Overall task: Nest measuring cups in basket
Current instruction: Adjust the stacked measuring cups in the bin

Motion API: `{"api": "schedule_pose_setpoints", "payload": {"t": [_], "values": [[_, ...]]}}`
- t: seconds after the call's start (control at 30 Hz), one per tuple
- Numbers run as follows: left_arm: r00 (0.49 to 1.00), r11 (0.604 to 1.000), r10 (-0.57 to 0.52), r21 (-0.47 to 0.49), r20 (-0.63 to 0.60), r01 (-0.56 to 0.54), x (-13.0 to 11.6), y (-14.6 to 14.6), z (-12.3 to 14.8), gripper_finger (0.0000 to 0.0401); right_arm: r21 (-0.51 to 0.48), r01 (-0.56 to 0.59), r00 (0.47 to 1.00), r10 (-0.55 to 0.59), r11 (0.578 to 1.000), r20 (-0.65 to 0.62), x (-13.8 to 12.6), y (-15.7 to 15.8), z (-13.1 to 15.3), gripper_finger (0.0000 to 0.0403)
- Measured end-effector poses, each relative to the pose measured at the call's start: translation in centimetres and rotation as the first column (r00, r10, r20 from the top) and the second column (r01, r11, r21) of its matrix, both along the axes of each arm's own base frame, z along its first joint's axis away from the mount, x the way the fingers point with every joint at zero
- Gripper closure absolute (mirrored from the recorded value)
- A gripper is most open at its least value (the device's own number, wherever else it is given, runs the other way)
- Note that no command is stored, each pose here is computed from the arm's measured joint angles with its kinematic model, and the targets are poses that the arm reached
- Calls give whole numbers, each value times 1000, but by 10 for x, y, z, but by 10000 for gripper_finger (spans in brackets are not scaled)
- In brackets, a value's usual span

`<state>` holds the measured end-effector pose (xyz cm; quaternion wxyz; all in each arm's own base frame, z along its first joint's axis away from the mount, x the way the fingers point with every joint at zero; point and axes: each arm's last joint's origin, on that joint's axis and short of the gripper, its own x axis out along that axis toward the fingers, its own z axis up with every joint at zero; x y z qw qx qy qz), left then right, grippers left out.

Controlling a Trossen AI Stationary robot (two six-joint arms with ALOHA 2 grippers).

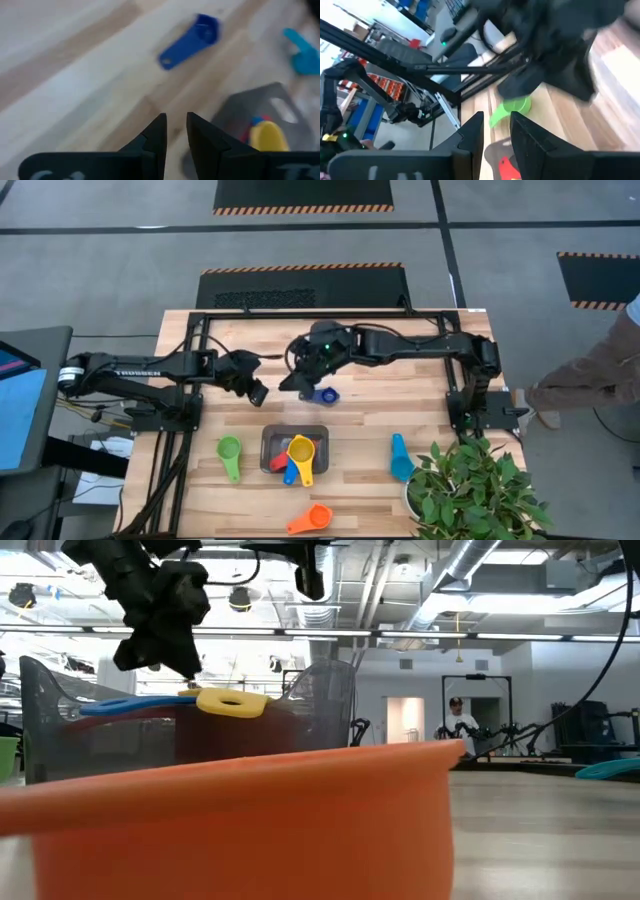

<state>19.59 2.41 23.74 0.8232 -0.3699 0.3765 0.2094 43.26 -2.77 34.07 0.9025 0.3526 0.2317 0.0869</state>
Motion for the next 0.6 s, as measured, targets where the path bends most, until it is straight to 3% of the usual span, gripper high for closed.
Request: {"api": "schedule_pose_setpoints", "payload": {"t": [0.23,0.4,0.6], "values": [[953,989,-146,68,267,132,19,-37,20,340,-37,-116,993,117,992,1,-13,-4,10,285],[905,975,-213,133,369,176,20,-69,29,340,-72,-176,984,174,982,-29,-27,-1,17,284],[836,977,-200,164,511,134,33,-100,34,340,-125,-214,974,221,969,42,-43,3,39,284]]}}
